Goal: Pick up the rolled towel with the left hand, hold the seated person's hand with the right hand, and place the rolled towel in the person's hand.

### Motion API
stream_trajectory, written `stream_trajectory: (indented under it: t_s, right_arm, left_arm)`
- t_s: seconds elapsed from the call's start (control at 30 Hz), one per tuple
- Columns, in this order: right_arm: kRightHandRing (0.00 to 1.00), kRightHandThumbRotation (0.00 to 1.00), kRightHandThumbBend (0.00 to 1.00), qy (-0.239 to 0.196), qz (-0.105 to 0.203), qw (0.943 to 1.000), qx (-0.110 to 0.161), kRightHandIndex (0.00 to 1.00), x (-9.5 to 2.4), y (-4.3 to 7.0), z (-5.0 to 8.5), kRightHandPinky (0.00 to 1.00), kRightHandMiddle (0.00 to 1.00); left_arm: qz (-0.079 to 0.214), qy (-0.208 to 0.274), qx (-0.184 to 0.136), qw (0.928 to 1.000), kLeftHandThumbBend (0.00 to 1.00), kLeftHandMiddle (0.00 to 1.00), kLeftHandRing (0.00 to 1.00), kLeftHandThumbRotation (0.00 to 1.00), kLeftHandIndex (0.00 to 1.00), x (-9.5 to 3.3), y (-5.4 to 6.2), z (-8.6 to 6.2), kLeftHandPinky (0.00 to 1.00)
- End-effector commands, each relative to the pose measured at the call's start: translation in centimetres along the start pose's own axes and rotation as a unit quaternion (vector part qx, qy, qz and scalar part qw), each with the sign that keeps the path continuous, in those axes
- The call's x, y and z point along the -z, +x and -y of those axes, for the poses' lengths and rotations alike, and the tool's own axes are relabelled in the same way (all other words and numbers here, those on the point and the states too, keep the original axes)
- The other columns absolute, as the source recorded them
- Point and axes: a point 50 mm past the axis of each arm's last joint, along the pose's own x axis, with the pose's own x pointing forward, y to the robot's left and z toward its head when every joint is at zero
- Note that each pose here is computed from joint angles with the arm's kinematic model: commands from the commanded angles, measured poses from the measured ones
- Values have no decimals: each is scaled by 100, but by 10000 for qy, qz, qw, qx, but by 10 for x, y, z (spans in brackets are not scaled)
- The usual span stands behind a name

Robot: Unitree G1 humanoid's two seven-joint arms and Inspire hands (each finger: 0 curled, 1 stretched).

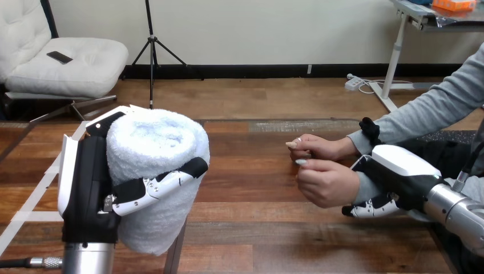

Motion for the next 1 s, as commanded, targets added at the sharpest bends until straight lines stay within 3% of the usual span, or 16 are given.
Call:
stream_trajectory:
  t_s: [0.0, 0.6, 0.97]
  right_arm:
    - [22, 25, 50, 111, 111, 9997, 188, 28, -2, 0, 5, 19, 27]
    - [22, 27, 51, 176, 266, 9989, 344, 28, -5, -1, 14, 18, 27]
    - [21, 23, 52, 267, 459, 9972, 532, 27, -8, -2, 22, 18, 26]
  left_arm:
    - [353, -112, -83, 9993, 61, 36, 29, 0, 39, -8, 11, 0, 24]
    - [326, -134, -115, 9993, 60, 35, 28, 0, 39, -5, 13, 2, 22]
    - [288, -264, -165, 9991, 60, 35, 28, 0, 39, -1, 19, 6, 24]
